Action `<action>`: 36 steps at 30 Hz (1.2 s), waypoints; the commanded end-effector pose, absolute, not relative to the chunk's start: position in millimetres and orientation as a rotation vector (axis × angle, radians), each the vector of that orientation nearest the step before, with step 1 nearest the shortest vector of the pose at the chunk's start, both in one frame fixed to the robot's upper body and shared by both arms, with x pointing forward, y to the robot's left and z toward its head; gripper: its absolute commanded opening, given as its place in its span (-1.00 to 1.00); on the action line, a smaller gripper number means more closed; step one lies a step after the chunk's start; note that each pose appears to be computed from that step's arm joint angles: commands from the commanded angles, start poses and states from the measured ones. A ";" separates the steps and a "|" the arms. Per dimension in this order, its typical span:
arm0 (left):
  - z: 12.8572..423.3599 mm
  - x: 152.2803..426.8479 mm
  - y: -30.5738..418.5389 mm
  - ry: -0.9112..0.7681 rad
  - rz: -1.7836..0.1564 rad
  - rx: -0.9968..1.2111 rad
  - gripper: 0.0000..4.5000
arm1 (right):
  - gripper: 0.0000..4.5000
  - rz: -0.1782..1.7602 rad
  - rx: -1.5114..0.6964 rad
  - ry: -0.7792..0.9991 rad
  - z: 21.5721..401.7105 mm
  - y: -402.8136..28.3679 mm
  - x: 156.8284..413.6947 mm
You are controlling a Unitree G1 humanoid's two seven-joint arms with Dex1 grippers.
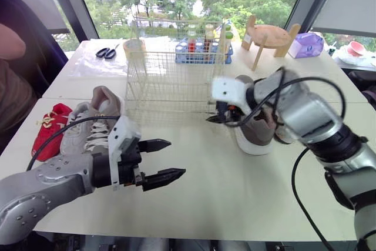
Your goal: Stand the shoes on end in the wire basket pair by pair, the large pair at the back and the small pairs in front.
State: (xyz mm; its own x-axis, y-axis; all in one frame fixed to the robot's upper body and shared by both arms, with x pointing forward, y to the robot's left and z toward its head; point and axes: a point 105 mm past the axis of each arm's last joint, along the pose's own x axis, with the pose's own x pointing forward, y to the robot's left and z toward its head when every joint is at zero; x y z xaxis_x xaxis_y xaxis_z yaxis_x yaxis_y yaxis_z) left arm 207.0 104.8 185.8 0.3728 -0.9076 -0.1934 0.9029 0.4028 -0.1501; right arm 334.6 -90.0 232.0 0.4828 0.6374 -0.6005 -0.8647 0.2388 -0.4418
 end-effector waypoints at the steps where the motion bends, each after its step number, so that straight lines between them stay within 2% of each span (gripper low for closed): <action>1: 188.8 205.0 105.2 0.251 -1.181 -0.075 1.00 | 0.22 1.081 -0.463 0.102 316.8 -115.7 309.7; 4: 185.4 208.0 104.3 0.255 -1.174 -0.118 1.00 | 0.22 1.012 -0.226 -0.030 328.5 -144.7 305.1; 7: 182.6 213.9 103.3 0.248 -1.149 -0.165 1.00 | 0.60 0.818 -0.163 0.012 303.5 -173.8 315.6; 9: 180.3 208.7 97.1 0.259 -1.188 -0.190 1.00 | 0.98 0.705 -0.134 0.006 277.0 -188.2 311.0; 12: 173.6 207.6 90.4 0.278 -1.208 -0.196 1.00 | 0.98 0.460 -0.154 -0.115 254.9 -212.1 305.9; 13: 170.5 207.5 88.2 0.290 -1.217 -0.191 1.00 | 0.98 0.414 -0.175 -0.099 240.9 -216.5 301.3; 20: 156.8 207.1 82.8 0.337 -1.263 -0.162 1.00 | 0.98 0.253 -0.060 -0.043 188.3 -218.8 284.7; 28: 150.8 212.6 83.7 0.345 -1.265 -0.133 1.00 | 0.98 0.244 0.048 0.014 157.6 -202.0 294.3; 36: 147.0 213.1 86.4 0.344 -1.238 -0.110 1.00 | 0.98 0.142 0.040 0.116 126.8 -214.2 304.2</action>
State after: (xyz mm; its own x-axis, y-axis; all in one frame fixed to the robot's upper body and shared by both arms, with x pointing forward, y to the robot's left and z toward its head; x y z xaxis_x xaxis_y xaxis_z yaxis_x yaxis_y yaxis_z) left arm 216.8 88.5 144.7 0.2925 -0.9344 -0.2034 0.8951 0.3424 -0.2857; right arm 303.9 -204.8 131.8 0.9763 0.1946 -0.0943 -0.1879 0.9793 0.0753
